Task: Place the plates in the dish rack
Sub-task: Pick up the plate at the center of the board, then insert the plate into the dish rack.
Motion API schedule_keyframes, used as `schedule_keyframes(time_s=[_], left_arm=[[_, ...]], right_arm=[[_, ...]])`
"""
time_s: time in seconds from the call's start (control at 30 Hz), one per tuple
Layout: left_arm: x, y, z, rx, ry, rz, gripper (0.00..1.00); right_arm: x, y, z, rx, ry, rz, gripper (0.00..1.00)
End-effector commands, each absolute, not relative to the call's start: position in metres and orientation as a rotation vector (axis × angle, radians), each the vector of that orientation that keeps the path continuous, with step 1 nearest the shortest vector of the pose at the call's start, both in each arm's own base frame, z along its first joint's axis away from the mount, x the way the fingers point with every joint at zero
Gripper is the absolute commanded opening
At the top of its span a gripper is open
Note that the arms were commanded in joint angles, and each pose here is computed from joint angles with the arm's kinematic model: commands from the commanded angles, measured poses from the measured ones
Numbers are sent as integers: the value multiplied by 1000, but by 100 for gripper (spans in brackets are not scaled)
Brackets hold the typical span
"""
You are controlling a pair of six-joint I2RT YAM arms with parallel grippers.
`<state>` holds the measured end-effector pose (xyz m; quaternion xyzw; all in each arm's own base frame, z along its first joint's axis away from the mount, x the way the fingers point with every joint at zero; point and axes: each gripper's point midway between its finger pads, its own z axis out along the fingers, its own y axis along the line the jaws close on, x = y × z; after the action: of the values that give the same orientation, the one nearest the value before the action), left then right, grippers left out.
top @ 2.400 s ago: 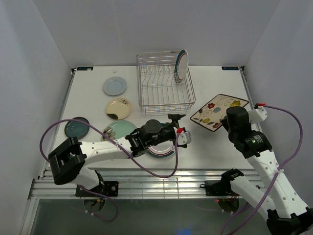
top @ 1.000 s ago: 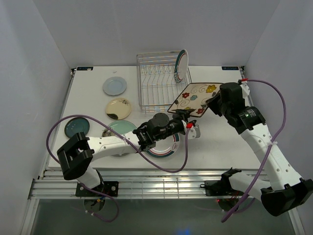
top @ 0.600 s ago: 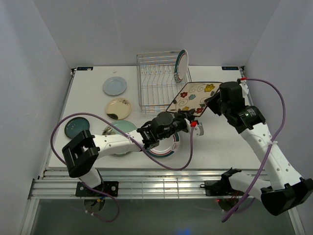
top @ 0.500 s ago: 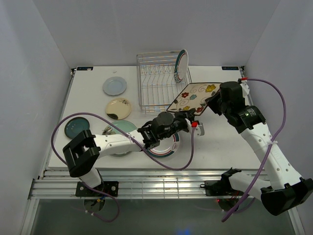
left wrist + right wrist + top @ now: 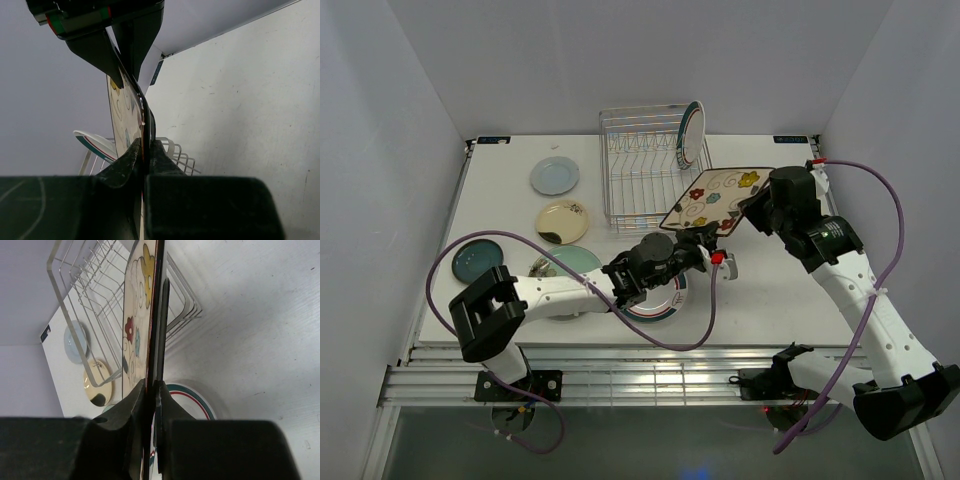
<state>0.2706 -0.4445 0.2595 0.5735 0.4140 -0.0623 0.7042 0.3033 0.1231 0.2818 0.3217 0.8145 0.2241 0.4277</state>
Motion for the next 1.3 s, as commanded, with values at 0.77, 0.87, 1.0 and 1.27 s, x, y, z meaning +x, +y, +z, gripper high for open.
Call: schedule_keyframes(time_s=[0.77, 0.87, 1.0, 1.27], left_arm=[[280, -409, 340, 998, 879, -107, 0], [283, -405, 350, 974, 876, -103, 0], [290, -396, 369, 927, 870, -91, 0], [300, -372, 408, 834, 856, -74, 0]], right_arm=[[303, 139, 410, 653, 1655, 900, 72], [299, 134, 412, 657, 1640, 889, 72], [295, 128, 412, 661, 1627, 870, 72], [293, 120, 402, 649, 1625, 815, 75]])
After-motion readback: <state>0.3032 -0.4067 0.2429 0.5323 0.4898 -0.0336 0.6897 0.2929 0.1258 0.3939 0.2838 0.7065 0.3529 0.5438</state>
